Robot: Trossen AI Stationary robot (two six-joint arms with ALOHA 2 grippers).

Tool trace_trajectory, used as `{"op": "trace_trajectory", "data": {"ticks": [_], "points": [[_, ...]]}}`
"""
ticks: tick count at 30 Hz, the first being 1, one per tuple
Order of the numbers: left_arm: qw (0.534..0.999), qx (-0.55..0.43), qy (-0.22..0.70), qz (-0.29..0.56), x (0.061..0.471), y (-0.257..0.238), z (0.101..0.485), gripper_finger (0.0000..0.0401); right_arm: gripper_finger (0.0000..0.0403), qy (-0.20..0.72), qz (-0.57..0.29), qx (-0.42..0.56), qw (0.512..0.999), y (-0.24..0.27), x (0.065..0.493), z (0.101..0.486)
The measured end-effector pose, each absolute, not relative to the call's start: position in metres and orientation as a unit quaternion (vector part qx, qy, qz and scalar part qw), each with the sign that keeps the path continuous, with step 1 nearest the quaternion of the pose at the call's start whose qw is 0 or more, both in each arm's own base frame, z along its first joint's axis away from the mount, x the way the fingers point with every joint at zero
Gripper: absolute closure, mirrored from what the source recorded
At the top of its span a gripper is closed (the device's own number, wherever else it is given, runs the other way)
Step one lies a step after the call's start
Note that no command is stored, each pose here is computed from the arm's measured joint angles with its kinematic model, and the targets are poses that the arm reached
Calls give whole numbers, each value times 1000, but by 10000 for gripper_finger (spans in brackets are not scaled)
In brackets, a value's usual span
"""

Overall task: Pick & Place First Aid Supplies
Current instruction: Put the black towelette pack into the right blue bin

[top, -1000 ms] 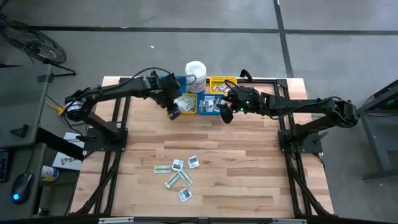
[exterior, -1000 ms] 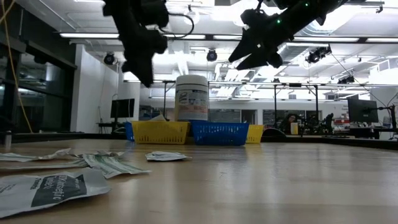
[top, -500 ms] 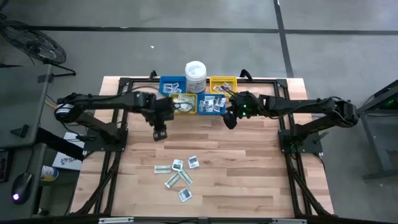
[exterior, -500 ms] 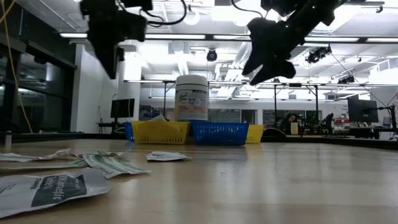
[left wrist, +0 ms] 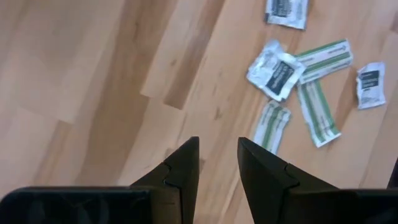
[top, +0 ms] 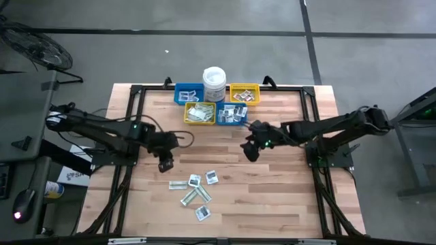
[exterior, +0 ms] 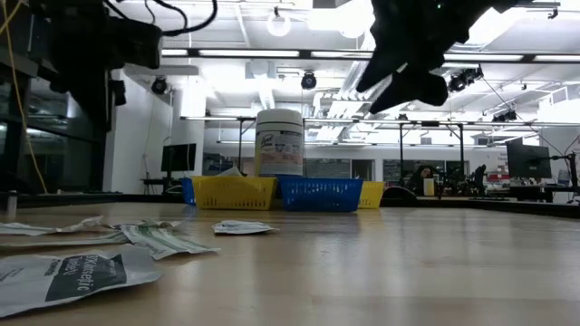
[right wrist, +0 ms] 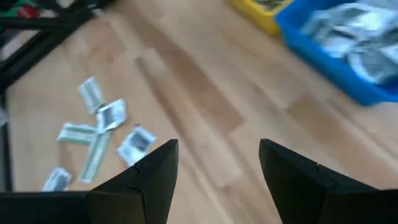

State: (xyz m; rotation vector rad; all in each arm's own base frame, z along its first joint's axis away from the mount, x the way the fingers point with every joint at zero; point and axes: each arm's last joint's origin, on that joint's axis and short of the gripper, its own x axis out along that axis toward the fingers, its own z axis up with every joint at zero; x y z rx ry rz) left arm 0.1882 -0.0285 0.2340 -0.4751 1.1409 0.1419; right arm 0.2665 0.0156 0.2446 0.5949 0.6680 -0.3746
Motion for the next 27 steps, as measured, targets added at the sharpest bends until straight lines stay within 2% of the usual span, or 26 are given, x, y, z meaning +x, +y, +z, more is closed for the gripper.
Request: {"op": "trace_trajectory", "data": {"ticks": [11, 20, 27], "points": [[828, -205, 518, 63, 185, -51, 232, 291, 185, 288, -73, 241, 924, 67, 314, 204], [832, -207, 511, 63, 187, -51, 232, 291, 185, 260, 1, 180, 949, 81, 346, 164], [832, -208, 511, 62, 187, -51, 232, 291, 185, 299, 46, 58, 951, 94, 379, 145]]}}
